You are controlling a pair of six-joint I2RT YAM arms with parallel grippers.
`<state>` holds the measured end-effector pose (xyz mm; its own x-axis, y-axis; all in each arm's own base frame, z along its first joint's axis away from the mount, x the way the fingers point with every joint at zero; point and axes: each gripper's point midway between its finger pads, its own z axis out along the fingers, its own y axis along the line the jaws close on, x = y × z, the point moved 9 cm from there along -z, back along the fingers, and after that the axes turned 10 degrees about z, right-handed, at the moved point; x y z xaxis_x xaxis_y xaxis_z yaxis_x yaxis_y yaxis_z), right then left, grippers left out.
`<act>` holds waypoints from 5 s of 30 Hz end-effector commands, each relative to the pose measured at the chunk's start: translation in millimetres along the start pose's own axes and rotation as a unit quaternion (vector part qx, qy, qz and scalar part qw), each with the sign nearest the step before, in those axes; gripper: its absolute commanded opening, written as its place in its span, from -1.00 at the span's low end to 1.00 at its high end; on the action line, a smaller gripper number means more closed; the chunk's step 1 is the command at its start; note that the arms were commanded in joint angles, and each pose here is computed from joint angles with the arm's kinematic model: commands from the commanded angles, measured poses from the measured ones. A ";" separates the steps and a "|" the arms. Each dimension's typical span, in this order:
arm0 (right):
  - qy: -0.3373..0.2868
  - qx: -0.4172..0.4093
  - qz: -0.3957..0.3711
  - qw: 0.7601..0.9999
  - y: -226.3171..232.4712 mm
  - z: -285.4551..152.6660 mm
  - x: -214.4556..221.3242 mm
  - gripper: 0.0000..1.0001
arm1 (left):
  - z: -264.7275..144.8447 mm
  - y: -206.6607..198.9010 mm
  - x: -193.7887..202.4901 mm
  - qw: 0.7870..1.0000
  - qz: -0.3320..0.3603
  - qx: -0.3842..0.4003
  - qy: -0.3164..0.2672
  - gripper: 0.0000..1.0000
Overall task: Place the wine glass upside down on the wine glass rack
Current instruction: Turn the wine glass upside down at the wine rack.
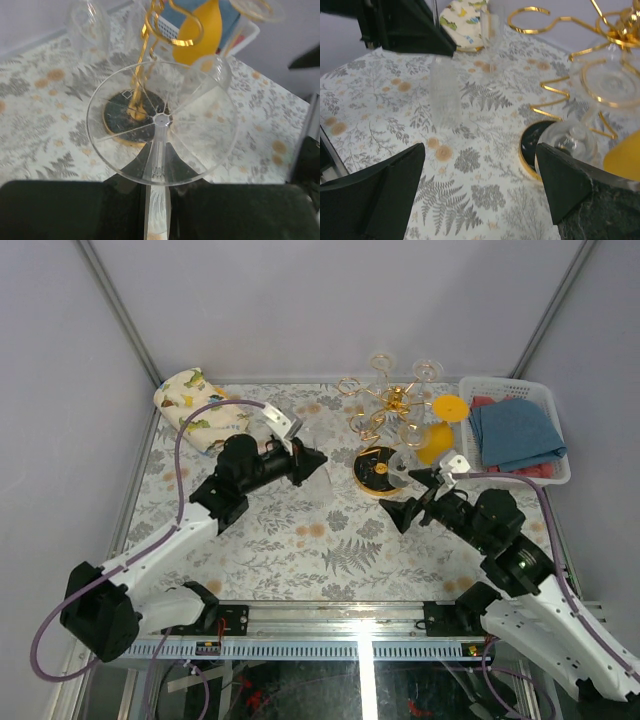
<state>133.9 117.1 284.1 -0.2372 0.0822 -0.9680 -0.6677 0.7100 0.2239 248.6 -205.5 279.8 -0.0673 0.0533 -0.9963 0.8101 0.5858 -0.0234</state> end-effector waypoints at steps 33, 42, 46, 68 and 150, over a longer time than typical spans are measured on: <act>-0.155 -0.067 -0.012 0.986 73.6 136.0 -42.2 0.99 | -60.3 -46.0 4.1 0.990 -0.066 0.114 0.044 -1.00; -0.139 -0.057 -0.013 0.989 72.6 145.4 -30.7 0.99 | -61.4 -46.6 0.9 0.991 -0.064 0.115 0.039 -1.00; -0.123 -0.046 -0.022 0.991 70.1 148.9 -22.9 0.99 | -62.6 -47.1 -1.7 0.991 -0.063 0.114 0.035 -1.00; -0.124 -0.111 -0.040 0.985 72.2 133.7 -0.8 0.99 | -65.6 -44.8 -1.8 0.993 -0.075 0.083 0.030 -1.00; 0.022 0.019 -0.064 0.998 16.4 -7.7 32.1 0.99 | -3.4 -3.6 -24.3 0.998 0.031 0.007 -0.052 -1.00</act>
<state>114.7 144.3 258.5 -0.1404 -0.0015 -0.9901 -0.7272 0.6788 0.1021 225.9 -198.6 265.3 -0.1885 0.0768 -0.9791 0.8294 0.5463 -0.1168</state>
